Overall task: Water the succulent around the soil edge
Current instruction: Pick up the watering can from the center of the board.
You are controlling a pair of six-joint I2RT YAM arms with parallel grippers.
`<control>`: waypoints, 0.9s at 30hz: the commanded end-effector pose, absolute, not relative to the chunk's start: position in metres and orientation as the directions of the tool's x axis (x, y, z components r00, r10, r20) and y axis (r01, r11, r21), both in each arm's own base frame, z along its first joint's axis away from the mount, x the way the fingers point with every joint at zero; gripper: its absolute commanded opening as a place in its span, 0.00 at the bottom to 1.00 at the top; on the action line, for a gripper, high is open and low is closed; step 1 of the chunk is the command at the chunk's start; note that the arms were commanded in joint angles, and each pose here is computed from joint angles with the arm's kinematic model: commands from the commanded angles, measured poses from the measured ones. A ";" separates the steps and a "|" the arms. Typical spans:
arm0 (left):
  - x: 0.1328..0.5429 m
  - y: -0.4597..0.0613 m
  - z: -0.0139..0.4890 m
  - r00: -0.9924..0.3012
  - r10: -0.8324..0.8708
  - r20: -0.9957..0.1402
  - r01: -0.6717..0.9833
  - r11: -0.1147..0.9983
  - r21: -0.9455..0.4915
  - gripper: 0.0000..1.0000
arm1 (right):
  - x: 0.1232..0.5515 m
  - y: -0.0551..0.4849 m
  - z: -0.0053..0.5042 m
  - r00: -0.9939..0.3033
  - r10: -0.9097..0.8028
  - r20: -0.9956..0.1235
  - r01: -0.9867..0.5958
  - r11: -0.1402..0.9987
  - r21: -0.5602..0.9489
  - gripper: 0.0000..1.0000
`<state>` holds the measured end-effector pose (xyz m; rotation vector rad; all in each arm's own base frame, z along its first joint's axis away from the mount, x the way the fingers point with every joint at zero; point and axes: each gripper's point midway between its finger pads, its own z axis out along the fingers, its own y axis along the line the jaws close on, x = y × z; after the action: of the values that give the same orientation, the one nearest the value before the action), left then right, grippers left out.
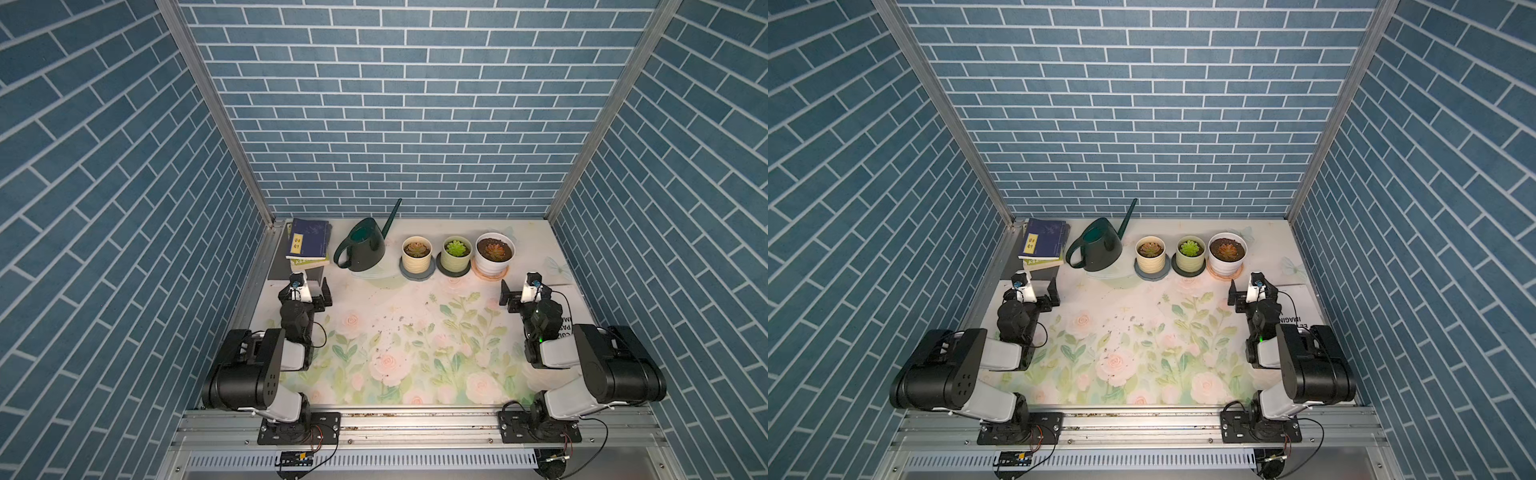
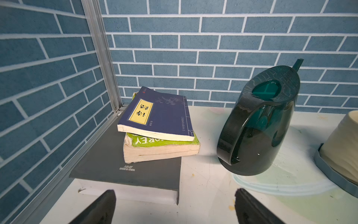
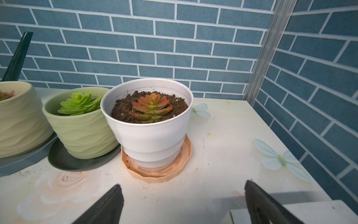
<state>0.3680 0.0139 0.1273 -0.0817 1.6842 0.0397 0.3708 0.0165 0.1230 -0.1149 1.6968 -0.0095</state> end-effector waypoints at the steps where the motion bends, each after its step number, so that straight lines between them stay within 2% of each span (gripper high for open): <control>1: 0.371 0.011 0.132 -0.097 -0.019 -0.995 -0.068 0.998 -0.013 1.00 | 0.374 0.017 0.125 -0.118 -0.096 -0.988 -0.076 0.993 -0.087 1.00; 19: 0.371 0.012 0.133 -0.093 -0.022 -0.995 -0.071 0.997 -0.015 1.00 | 0.374 0.017 0.126 -0.115 -0.096 -0.989 -0.078 0.993 -0.087 0.99; 22: 0.373 0.015 0.142 -0.098 -0.029 -0.995 -0.091 0.996 -0.020 1.00 | 0.375 0.019 0.130 -0.118 -0.103 -0.988 -0.094 0.991 -0.092 0.99; 27: 0.377 0.001 0.180 -0.076 -0.004 -0.997 -0.007 1.000 -0.003 1.00 | 0.377 0.011 0.151 -0.131 -0.087 -0.988 -0.043 0.996 -0.082 1.00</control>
<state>0.3744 0.0113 0.1676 -0.0651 1.6381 0.0306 0.3722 0.0169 0.1345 -0.1194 1.7064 -0.0092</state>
